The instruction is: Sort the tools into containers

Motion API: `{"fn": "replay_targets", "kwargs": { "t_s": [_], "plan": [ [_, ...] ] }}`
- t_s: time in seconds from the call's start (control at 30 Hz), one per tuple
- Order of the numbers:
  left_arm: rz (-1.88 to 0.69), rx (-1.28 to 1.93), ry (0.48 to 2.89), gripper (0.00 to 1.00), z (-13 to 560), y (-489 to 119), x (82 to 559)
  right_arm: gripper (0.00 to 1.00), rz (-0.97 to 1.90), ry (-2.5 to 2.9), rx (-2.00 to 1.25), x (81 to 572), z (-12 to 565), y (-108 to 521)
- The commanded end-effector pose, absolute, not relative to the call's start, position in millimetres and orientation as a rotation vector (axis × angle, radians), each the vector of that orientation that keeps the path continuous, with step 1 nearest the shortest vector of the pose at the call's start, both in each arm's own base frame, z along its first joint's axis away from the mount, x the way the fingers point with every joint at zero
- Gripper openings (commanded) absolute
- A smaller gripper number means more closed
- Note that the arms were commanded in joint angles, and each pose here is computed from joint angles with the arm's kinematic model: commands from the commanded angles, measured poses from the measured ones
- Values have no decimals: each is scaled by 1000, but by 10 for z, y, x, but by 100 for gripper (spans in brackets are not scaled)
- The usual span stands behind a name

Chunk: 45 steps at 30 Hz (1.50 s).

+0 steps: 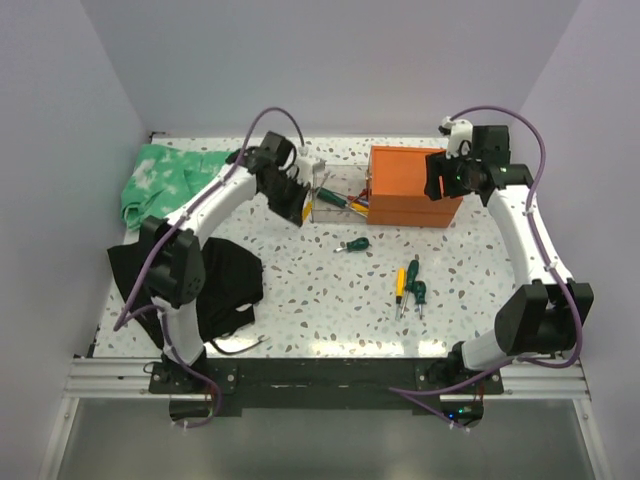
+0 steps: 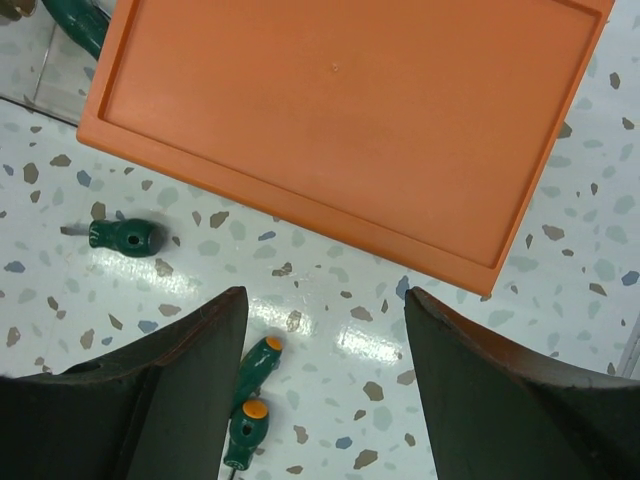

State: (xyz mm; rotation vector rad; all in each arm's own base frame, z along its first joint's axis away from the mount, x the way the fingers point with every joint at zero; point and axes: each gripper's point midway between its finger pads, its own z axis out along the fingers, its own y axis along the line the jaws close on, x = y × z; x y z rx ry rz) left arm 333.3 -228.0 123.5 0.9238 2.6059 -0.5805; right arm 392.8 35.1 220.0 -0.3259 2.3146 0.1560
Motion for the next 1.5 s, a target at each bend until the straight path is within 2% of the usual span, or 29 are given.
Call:
{"fn": "replay_targets", "kwargs": {
  "t_s": [0.0,0.1,0.27,0.4,0.6,0.63,0.7,0.83,0.93,1.1,1.13,1.2,1.23,1.47],
  "plan": [
    [-665,814,2359,0,1596,-2843,4189,68,132,2215,-317,4093,2542,335],
    [-674,811,2285,0,1620,-3056,4555,68,136,2213,-319,4121,2570,348],
    [-453,933,2163,0,1586,-2961,5013,68,133,2210,-318,4131,2594,339],
    [-412,1016,2093,0,1550,-2924,5089,68,139,2216,-316,4088,2530,344],
    [-400,1079,2126,1,1459,-2863,4992,68,120,2223,-318,4066,2493,313],
    [-390,1078,2153,8,1419,-2822,4967,68,120,2221,-322,4069,2495,318],
    [-399,1073,2189,13,1352,-2786,4914,68,126,2220,-326,4080,2494,333],
    [-442,1025,2246,35,1275,-2782,4838,68,135,2222,-326,4116,2481,345],
    [-511,972,2234,45,1410,-2842,4851,68,137,2221,-325,4132,2512,349],
    [-618,807,2181,51,1863,-2843,4938,68,122,2214,-329,4138,2554,326],
    [-652,795,2114,53,2102,-2886,4930,68,118,2220,-331,4124,2543,319],
    [-712,803,2085,55,2156,-2930,4828,68,102,2215,-340,4083,2562,300],
    [-751,807,1993,56,2424,-2987,4797,68,94,2210,-345,4072,2567,296],
    [-862,814,1804,61,2783,-3140,4723,69,80,2165,-430,3878,2701,301]
  ]
}}
